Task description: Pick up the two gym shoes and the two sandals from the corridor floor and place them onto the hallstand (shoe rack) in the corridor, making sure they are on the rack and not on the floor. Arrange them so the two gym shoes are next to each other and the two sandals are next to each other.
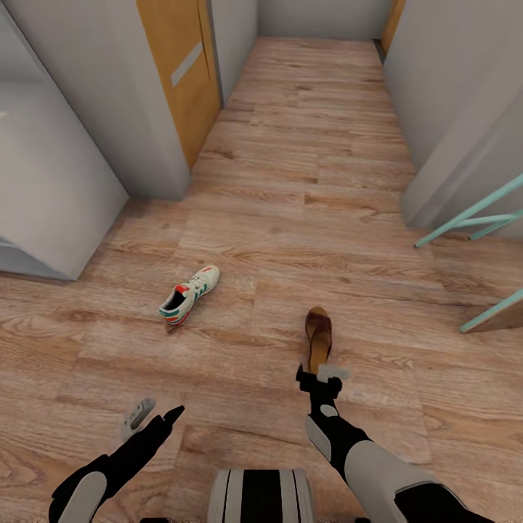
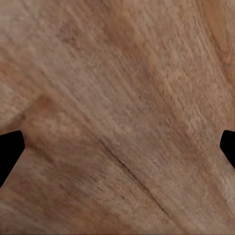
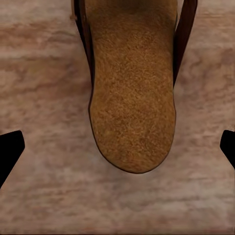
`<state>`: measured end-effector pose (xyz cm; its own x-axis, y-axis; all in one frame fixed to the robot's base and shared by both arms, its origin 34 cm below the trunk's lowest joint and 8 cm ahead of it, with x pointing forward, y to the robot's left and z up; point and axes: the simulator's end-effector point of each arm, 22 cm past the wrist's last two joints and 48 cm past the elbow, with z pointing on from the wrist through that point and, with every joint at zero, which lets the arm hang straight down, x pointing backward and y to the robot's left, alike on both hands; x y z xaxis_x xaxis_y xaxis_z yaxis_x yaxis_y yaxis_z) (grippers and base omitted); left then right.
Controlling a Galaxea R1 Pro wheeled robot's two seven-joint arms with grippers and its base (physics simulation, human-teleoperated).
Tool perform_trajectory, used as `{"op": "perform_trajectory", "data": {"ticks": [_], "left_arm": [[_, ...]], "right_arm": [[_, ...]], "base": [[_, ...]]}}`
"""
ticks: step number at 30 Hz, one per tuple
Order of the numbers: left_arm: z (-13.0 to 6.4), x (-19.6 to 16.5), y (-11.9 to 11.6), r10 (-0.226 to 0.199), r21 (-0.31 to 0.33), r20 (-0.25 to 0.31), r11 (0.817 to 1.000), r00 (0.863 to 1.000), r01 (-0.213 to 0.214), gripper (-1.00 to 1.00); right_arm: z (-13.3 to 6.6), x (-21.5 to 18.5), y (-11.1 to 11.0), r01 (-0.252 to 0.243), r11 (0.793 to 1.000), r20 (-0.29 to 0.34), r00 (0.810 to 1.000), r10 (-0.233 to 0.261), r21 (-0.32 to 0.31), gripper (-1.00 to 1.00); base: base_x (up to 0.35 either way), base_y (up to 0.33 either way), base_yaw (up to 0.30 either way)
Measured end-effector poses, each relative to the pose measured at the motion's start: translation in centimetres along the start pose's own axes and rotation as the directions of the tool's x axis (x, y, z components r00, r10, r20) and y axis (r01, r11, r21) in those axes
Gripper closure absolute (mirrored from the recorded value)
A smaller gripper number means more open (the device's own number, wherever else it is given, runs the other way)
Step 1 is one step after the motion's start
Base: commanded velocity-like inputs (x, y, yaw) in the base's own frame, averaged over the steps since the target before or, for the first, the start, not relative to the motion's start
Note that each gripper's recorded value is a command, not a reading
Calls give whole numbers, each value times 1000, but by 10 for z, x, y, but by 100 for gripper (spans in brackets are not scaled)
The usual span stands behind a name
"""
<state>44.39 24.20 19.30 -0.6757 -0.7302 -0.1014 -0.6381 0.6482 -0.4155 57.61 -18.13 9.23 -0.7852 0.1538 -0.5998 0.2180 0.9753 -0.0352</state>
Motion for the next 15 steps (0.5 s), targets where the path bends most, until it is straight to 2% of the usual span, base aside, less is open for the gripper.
{"op": "perform_trajectory", "data": {"ticks": [6, 9, 15], "left_arm": [[5, 5, 6, -2, -13, -13, 1000, 1000, 2, -100], [-3, -10, -18, 22, 39, 18, 999, 1000, -23, -100], [-6, -26, -60, 72, 123, 5, 990, 997, -72, -100]], "right_arm": [[4, 15, 0, 4, 1000, -24, 1000, -4, -5, -100], [4, 15, 1, 4, 1000, -23, 1000, -4, -7, -100], [5, 14, 1, 1, 1000, -22, 1000, -1, -6, -100]], "base": [[0, 0, 0], [0, 0, 0], [0, 0, 0]]}}
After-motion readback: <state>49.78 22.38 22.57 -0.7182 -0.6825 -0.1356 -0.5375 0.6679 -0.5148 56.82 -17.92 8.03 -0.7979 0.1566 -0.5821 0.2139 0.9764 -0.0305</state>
